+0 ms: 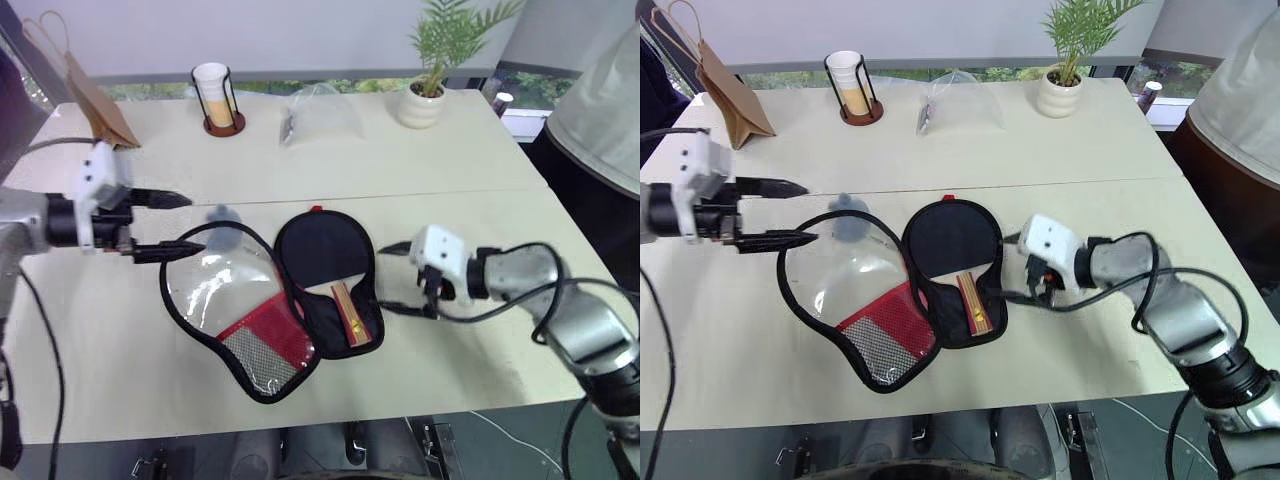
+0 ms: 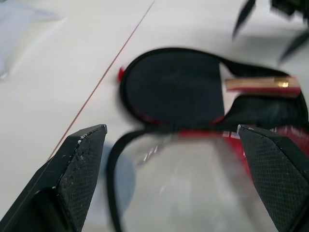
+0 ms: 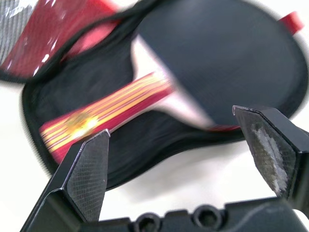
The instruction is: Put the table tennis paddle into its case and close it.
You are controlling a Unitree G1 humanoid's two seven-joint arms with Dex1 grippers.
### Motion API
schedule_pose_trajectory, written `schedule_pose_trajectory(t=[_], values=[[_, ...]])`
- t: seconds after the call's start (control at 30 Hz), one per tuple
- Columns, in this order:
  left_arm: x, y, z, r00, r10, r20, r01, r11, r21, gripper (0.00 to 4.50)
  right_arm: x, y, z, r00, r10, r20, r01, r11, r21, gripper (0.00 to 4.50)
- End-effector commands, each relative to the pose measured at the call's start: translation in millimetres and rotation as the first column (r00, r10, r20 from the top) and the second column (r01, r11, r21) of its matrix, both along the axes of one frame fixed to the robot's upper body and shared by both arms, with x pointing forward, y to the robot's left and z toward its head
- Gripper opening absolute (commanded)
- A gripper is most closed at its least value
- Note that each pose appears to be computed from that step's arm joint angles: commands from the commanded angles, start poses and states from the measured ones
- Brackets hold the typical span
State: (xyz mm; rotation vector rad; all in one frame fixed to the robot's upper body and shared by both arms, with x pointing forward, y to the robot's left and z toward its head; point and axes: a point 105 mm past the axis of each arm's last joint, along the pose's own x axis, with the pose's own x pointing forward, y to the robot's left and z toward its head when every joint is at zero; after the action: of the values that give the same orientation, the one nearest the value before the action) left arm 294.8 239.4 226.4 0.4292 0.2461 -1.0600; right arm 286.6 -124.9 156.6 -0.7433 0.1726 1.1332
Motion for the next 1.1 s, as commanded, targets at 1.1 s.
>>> schedule_pose_trajectory(t=[1.1], values=[[16.1, -29.1, -61.4, 0.947, -0.273, 0.169, 0.266, 0.962, 0.061, 4.5, -19.2, -20.4, 62.3, 0.99, 0.047, -0.131, -0.032, 0.993, 0.115, 4.48]])
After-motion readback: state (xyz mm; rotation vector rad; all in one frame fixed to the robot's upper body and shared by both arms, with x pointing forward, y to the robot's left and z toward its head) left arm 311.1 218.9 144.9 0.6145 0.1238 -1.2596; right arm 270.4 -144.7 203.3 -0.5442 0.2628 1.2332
